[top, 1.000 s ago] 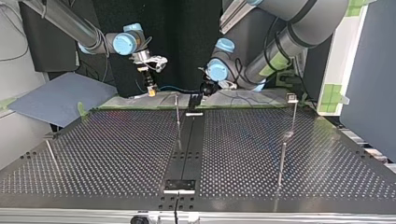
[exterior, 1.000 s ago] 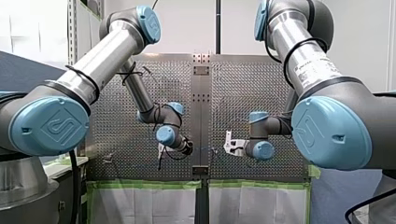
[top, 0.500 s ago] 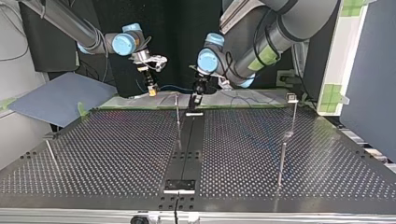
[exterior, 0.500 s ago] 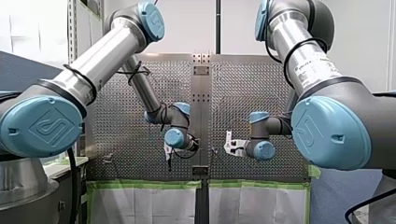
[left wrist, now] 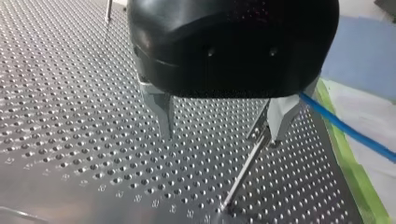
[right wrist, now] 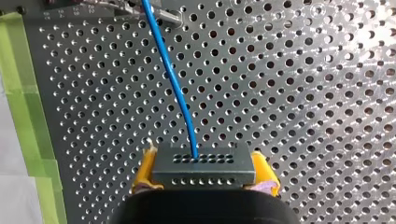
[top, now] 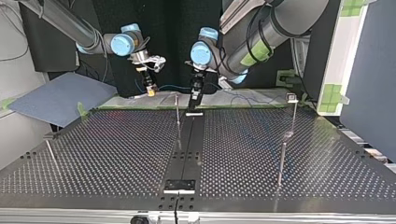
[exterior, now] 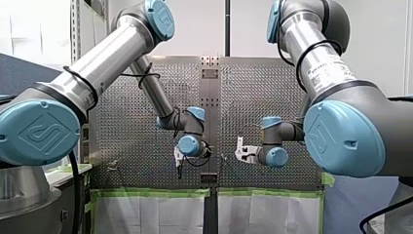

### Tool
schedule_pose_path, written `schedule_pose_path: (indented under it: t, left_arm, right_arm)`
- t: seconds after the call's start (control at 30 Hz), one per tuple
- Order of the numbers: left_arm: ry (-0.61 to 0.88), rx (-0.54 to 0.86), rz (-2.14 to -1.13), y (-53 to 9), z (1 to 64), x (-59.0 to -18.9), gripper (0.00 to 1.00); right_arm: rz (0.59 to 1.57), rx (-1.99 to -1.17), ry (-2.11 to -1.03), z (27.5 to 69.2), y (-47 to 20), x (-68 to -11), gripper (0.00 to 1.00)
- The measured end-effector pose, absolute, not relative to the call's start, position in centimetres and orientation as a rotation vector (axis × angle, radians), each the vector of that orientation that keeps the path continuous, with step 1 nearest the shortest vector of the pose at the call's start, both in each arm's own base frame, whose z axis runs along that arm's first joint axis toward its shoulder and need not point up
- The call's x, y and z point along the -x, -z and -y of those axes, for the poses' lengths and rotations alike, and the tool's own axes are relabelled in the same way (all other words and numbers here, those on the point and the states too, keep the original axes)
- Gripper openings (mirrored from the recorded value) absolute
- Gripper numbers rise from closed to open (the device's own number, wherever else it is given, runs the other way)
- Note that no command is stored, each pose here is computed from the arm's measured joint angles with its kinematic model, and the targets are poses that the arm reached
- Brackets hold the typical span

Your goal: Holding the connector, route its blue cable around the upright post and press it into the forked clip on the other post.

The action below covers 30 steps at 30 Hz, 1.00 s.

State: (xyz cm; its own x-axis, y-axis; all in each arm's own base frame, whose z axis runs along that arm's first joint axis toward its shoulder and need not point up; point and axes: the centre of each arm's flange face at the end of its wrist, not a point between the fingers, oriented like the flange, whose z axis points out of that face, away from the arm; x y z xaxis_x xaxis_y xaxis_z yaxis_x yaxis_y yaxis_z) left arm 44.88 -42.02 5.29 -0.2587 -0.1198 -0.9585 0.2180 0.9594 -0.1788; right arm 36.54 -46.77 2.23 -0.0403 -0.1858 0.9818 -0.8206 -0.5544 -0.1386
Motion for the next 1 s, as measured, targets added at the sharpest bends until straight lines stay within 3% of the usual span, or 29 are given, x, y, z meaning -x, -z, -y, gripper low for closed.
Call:
schedule_pose_path:
  t: [0.2,0.27,0.3,0.37,0.53,0.57,0.63,1.0]
  left_arm:
    - [0.266,-0.048,-1.795,-5.36,41.68,-44.87,1.0]
    - [0.255,-0.039,-1.791,-5.4,41.65,-44.85,0.65]
    - [0.248,-0.032,-1.788,-5.42,41.63,-44.83,0.65]
    - [0.237,-0.023,-1.783,-5.45,41.6,-44.8,0.14]
    - [0.208,0.007,-1.77,-5.55,41.36,-44.85,0.14]
    - [0.202,0.012,-1.769,-5.56,41.3,-44.87,0.04]
    - [0.188,0.025,-1.765,-5.59,41.16,-44.9,0.0]
    - [0.096,0.028,-1.744,-5.6,41.33,-44.19,0.0]
  right_arm:
    - [1.064,-1.733,-1.636,46.84,-2.23,-36.45,0.0]
    - [1.064,-1.733,-1.635,46.84,-2.23,-36.44,0.0]
    - [1.064,-1.734,-1.635,46.84,-2.23,-36.43,0.0]
    - [1.065,-1.735,-1.634,46.83,-2.21,-36.42,0.0]
    - [1.067,-1.737,-1.632,46.81,-2.16,-36.4,0.0]
    - [1.068,-1.738,-1.632,46.8,-2.15,-36.4,0.0]
    - [1.068,-1.739,-1.631,46.78,-2.14,-36.39,0.0]
    - [1.085,-1.737,-1.613,47.13,-2.02,-35.74,0.0]
